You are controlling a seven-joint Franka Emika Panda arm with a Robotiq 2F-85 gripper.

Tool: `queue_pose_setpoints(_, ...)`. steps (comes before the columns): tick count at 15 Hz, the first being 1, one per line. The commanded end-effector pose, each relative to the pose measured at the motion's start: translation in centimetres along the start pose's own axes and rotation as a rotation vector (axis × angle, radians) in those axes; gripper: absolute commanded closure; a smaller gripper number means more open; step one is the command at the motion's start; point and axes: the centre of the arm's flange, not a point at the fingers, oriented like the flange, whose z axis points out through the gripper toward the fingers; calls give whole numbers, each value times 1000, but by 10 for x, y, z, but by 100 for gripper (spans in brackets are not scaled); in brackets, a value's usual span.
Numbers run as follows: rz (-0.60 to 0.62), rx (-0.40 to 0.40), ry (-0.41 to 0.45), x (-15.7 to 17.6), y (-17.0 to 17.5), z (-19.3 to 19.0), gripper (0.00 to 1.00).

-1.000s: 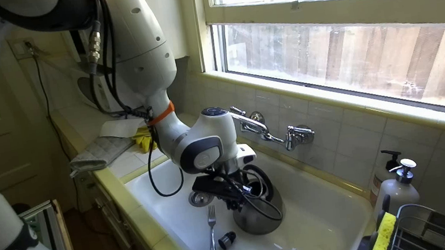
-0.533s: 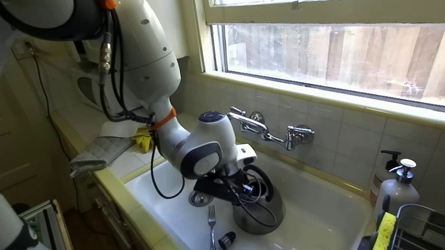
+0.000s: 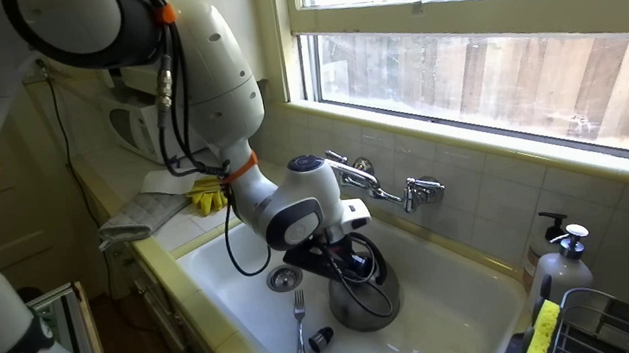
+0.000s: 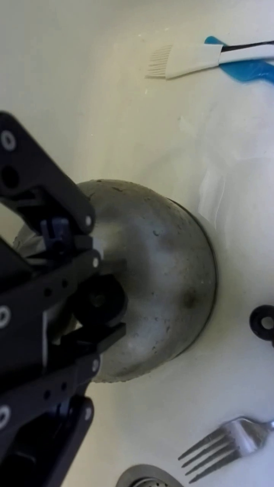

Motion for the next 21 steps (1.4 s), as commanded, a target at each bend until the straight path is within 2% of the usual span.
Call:
queue_pose_setpoints(1,47,7,30,5,-1,17,89)
queue_pose_setpoints(12,90,6,-4,12,2,18,89)
queue_pose_setpoints(13,91,5,-5,12,2,18,74)
queue_pose_setpoints(14,92,5,-4,12,2,18,39)
queue_pose_setpoints(16,95,2,-5,13,2,18,33)
queue_pose_setpoints(20,97,4,-3,15,2,19,3)
queue_pose_setpoints(21,96,3,-3,15,2,19,0)
